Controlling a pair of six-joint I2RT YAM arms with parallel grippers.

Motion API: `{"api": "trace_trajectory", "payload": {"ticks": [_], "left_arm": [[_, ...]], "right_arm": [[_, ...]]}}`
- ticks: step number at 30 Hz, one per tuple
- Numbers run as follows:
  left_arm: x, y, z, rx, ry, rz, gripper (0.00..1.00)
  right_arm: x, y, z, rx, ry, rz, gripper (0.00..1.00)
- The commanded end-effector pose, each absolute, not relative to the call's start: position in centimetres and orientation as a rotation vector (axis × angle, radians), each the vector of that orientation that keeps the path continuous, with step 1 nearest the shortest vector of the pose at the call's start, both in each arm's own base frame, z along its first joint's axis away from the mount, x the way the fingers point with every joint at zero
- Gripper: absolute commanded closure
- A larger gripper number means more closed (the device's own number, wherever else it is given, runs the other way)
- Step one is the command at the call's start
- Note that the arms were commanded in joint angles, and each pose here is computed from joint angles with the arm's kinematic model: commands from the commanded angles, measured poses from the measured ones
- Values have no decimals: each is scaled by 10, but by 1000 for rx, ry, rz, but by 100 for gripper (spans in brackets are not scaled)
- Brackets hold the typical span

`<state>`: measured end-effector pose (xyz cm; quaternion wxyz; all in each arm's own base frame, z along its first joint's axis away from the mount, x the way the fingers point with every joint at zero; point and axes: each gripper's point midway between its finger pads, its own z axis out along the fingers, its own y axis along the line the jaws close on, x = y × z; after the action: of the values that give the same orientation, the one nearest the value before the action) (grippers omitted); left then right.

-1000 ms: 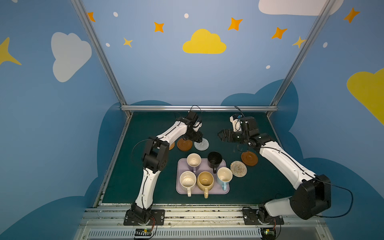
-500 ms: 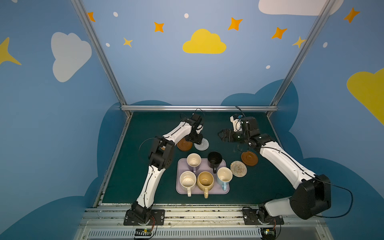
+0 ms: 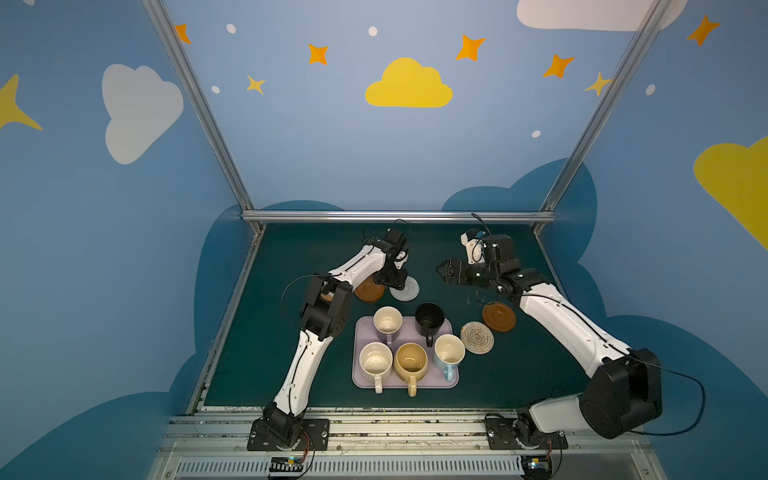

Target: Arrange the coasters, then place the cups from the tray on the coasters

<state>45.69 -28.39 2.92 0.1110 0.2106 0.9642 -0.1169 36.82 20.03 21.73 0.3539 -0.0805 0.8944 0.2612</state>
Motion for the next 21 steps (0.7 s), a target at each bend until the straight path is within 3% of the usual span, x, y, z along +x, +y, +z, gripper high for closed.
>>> {"api": "trace_trajectory", "payload": {"ticks": [1, 14, 21], "left_arm": [[449, -292, 6, 619, 2892, -380, 47], [463, -289, 12, 510, 2880, -300, 47], [475, -296, 39, 503, 2809, -339, 40]], "right_arm": [[369, 200, 214, -209, 2313, 684, 2], [366, 197, 210, -204, 2324, 679, 2], [363, 193, 215, -198, 2320, 659, 2]]}}
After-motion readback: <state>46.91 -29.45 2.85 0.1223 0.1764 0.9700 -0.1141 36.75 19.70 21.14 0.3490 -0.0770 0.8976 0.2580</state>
